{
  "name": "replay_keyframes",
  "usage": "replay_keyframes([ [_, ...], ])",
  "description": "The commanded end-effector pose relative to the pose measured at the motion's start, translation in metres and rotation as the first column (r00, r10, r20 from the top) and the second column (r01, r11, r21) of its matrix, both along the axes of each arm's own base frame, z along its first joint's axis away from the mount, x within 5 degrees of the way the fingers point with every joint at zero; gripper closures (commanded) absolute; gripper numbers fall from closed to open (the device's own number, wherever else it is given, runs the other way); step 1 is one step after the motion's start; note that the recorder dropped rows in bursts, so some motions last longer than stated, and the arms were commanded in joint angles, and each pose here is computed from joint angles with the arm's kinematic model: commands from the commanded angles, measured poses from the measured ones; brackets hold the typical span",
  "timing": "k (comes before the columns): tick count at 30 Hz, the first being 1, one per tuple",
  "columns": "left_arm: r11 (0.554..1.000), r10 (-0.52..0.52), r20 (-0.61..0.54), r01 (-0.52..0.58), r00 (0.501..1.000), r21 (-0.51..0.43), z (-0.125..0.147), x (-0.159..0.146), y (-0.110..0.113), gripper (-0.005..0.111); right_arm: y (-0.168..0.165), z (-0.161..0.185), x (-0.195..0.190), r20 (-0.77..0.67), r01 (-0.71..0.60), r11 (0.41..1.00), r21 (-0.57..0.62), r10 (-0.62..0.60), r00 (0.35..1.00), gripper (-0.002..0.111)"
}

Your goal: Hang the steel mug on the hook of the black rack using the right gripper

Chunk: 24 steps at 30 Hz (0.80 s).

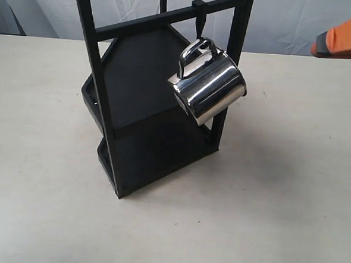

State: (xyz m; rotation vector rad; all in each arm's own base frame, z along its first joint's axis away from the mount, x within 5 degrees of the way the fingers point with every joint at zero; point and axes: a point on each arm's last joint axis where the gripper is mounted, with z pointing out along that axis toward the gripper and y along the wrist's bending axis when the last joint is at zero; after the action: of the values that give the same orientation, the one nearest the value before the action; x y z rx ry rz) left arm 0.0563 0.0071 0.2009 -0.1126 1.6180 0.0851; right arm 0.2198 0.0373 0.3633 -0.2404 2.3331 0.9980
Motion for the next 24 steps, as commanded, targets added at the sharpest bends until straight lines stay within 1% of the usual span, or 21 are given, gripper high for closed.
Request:
replay_keyframes([
  [1, 1.0, -0.007, 0.01, 0.007, 1.0, -0.001, 0.001, 0.0, 0.0, 0.105, 0.001, 0.014, -0.049, 0.049, 0.063, 0.993, -0.102, -0.058, 0.997, 0.108],
  [2, 1.0, -0.007, 0.01, 0.007, 1.0, -0.001, 0.001, 0.0, 0.0, 0.105, 0.0, 0.015, -0.057, 0.065, 0.072, 0.99, -0.125, -0.065, 0.996, 0.108],
  [3, 1.0, -0.007, 0.01, 0.007, 1.0, -0.001, 0.001, 0.0, 0.0, 0.105, -0.001, 0.018, -0.069, 0.103, 0.086, 0.98, -0.179, -0.068, 0.992, 0.108],
  [5, 1.0, -0.007, 0.01, 0.007, 1.0, -0.001, 0.001, 0.0, 0.0, 0.105, -0.001, 0.024, -0.085, 0.161, 0.104, 0.97, -0.218, -0.07, 0.985, 0.108],
  [9, 1.0, -0.007, 0.01, 0.007, 1.0, -0.001, 0.001, 0.0, 0.0, 0.105, 0.002, 0.034, -0.105, 0.244, 0.128, 0.967, -0.219, -0.072, 0.967, 0.108],
  [10, 1.0, -0.007, 0.01, 0.007, 1.0, -0.001, 0.001, 0.0, 0.0, 0.105, 0.001, 0.038, -0.107, 0.282, 0.168, 0.966, -0.196, -0.109, 0.953, 0.108],
  [11, 1.0, -0.007, 0.01, 0.007, 1.0, -0.001, 0.001, 0.0, 0.0, 0.105, 0.002, 0.04, -0.108, 0.294, 0.181, 0.968, -0.175, -0.124, 0.948, 0.108],
  [13, 1.0, -0.007, 0.01, 0.007, 1.0, -0.001, 0.001, 0.0, 0.0, 0.105, 0.001, 0.042, -0.113, 0.365, 0.229, 0.959, -0.166, -0.156, 0.918, 0.108],
  [14, 1.0, -0.007, 0.01, 0.007, 1.0, -0.001, 0.001, 0.0, 0.0, 0.105, -0.001, 0.037, -0.116, 0.438, 0.262, 0.948, -0.18, -0.161, 0.884, 0.108],
  [15, 1.0, -0.007, 0.01, 0.007, 1.0, -0.001, 0.001, 0.0, 0.0, 0.105, -0.001, 0.033, -0.119, 0.478, 0.271, 0.944, -0.19, -0.152, 0.865, 0.108],
  [18, 1.0, -0.007, 0.01, 0.007, 1.0, -0.001, 0.001, 0.0, 0.0, 0.105, -0.003, 0.01, -0.137, 0.603, 0.347, 0.918, -0.19, -0.17, 0.78, 0.108],
  [20, 1.0, -0.007, 0.01, 0.007, 1.0, -0.001, 0.001, 0.0, 0.0, 0.105, -0.008, -0.015, -0.149, 0.69, 0.443, 0.883, -0.158, -0.222, 0.689, 0.108],
  [23, 1.0, -0.007, 0.01, 0.007, 1.0, -0.001, 0.001, 0.0, 0.0, 0.105, -0.019, -0.055, -0.163, 0.798, 0.6, 0.797, -0.075, -0.313, 0.515, 0.108],
  [24, 1.0, -0.007, 0.01, 0.007, 1.0, -0.001, 0.001, 0.0, 0.0, 0.105, -0.022, -0.071, -0.165, 0.807, 0.631, 0.774, -0.06, -0.335, 0.487, 0.108],
])
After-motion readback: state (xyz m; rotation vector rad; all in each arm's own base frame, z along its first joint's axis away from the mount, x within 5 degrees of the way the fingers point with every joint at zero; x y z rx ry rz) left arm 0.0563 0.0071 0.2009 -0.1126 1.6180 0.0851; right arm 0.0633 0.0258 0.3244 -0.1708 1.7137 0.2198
